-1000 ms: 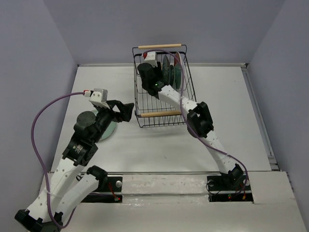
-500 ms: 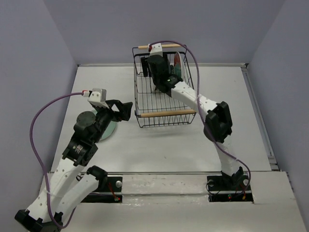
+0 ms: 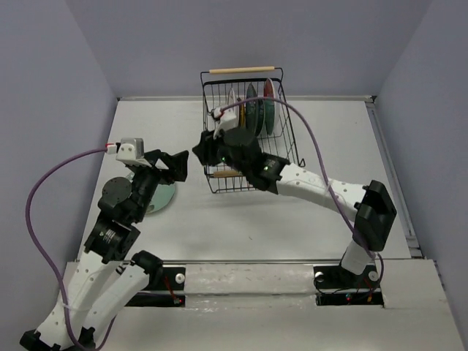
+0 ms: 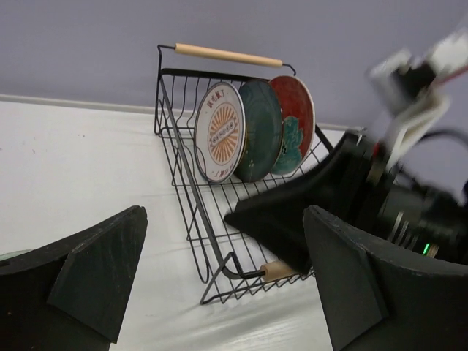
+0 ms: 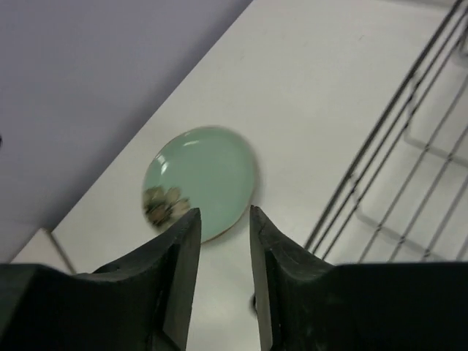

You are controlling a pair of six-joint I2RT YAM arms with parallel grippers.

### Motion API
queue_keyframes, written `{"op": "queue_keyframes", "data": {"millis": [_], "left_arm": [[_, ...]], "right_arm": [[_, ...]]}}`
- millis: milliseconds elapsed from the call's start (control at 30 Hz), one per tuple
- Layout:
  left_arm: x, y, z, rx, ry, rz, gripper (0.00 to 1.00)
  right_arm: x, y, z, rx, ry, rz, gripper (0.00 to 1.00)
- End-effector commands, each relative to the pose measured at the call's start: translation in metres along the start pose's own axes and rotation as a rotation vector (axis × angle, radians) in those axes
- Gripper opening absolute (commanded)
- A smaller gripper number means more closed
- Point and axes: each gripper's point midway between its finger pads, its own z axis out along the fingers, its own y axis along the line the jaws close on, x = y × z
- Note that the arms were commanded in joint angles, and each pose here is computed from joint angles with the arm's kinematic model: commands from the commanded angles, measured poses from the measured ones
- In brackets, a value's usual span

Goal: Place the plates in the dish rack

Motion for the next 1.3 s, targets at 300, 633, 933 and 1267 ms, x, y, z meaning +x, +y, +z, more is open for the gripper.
{"op": "queue_keyframes", "data": {"millis": [300, 633, 933, 1267], "left_arm": [[-0.109, -0.018, -0.067, 0.048, -0.216, -0.057, 0.99], [-0.093, -0.025, -0.081, 0.107, -0.12, -0.022, 0.99], [-0.071, -0.024, -0.084, 0.136, -0.089, -0.002, 0.99], [-0.057, -0.031, -0.085, 0.188, -0.057, -0.011, 0.99]], "right_arm": [[0.084, 0.119, -0.062, -0.135, -0.095, 0.475, 0.2], [0.183, 0.128, -0.02, -0.111, 0.035, 0.741, 0.53], [0.223, 0.1, 0.027, 0.022, -0.001, 0.855, 0.54], [0.23, 0.075, 0.072, 0.064, -0.015, 0.865, 0.53]]}}
